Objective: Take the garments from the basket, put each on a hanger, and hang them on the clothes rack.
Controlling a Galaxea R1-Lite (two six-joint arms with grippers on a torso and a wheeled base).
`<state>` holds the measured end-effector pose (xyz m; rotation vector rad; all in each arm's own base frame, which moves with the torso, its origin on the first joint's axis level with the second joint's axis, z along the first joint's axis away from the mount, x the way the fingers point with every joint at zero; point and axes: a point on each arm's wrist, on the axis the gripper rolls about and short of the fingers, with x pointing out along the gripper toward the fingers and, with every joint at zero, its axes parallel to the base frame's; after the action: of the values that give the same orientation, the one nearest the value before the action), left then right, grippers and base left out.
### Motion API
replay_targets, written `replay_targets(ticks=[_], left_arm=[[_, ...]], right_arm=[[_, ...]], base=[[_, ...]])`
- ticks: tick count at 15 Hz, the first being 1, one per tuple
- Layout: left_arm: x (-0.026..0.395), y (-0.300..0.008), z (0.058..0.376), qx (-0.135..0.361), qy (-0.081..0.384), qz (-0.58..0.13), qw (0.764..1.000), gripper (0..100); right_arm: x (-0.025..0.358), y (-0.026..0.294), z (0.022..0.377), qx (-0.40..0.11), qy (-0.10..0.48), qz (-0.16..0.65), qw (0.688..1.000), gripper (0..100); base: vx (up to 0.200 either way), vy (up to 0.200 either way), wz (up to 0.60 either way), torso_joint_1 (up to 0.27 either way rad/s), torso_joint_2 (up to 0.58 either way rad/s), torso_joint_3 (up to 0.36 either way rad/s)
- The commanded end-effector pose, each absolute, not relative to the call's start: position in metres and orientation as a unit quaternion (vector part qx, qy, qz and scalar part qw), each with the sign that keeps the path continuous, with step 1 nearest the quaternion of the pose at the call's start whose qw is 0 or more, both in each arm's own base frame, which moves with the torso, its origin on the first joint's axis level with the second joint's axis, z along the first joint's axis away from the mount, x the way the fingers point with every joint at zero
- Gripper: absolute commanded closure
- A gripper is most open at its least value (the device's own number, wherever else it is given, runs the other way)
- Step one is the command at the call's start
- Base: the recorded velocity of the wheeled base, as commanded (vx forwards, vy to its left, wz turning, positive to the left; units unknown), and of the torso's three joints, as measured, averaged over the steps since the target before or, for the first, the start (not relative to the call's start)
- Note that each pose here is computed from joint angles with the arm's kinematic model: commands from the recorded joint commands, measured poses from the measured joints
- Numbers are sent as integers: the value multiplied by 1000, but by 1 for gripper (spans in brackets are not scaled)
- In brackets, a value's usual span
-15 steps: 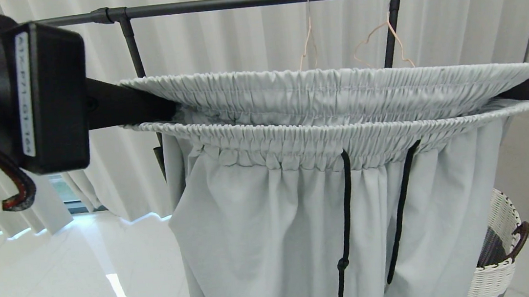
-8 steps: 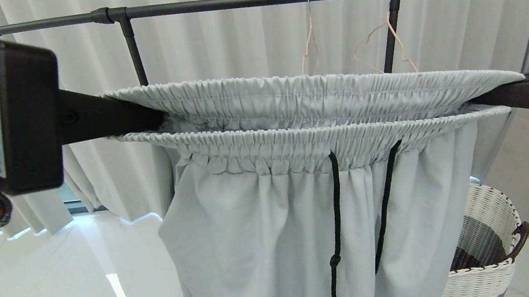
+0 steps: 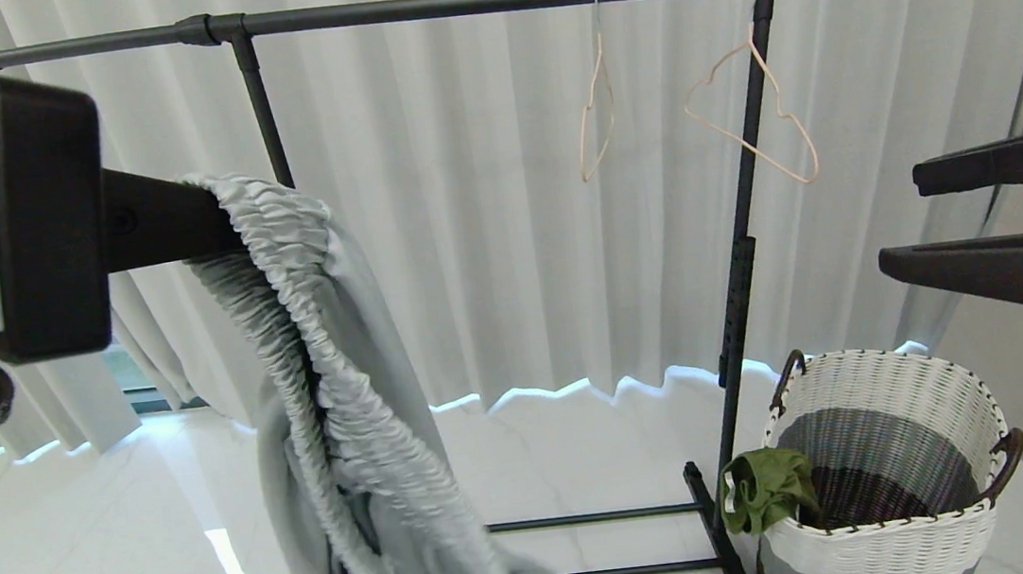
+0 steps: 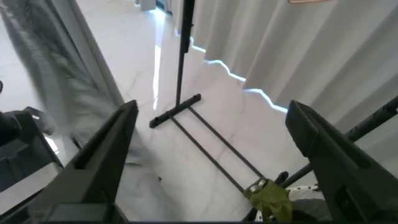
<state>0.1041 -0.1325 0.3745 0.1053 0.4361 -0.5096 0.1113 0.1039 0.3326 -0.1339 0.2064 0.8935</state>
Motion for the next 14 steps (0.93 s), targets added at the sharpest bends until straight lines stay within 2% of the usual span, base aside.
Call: replay_targets(ticks=[1, 3, 5, 7, 9, 14], left_arm=[[106, -131, 373, 54, 214, -240, 945, 100], [115, -125, 370, 60, 218, -199, 954, 100], [121, -104, 370, 57, 215, -140, 965, 100], [122, -82, 365, 76, 216, -93, 969, 100], [124, -65, 356, 87, 232, -44, 968, 100], [132, -58, 338, 93, 266, -9, 959, 100]], right_arm=[[113, 99, 331, -64, 103, 416, 901, 0], [123, 80, 323, -70, 154, 333, 927, 0], [126, 61, 316, -80, 215, 243, 943, 0], [134, 49, 303, -87, 249, 189, 946, 0], [139, 39, 285, -136, 278, 129, 942, 0], [145, 35, 273, -154, 291, 89, 940, 0]], base=[[0, 0, 0, 0, 0, 0], [0, 0, 0, 0, 0, 0], [0, 0, 0, 0, 0, 0], [0, 0, 0, 0, 0, 0], [0, 0, 0, 0, 0, 0], [0, 0, 0, 0, 0, 0]])
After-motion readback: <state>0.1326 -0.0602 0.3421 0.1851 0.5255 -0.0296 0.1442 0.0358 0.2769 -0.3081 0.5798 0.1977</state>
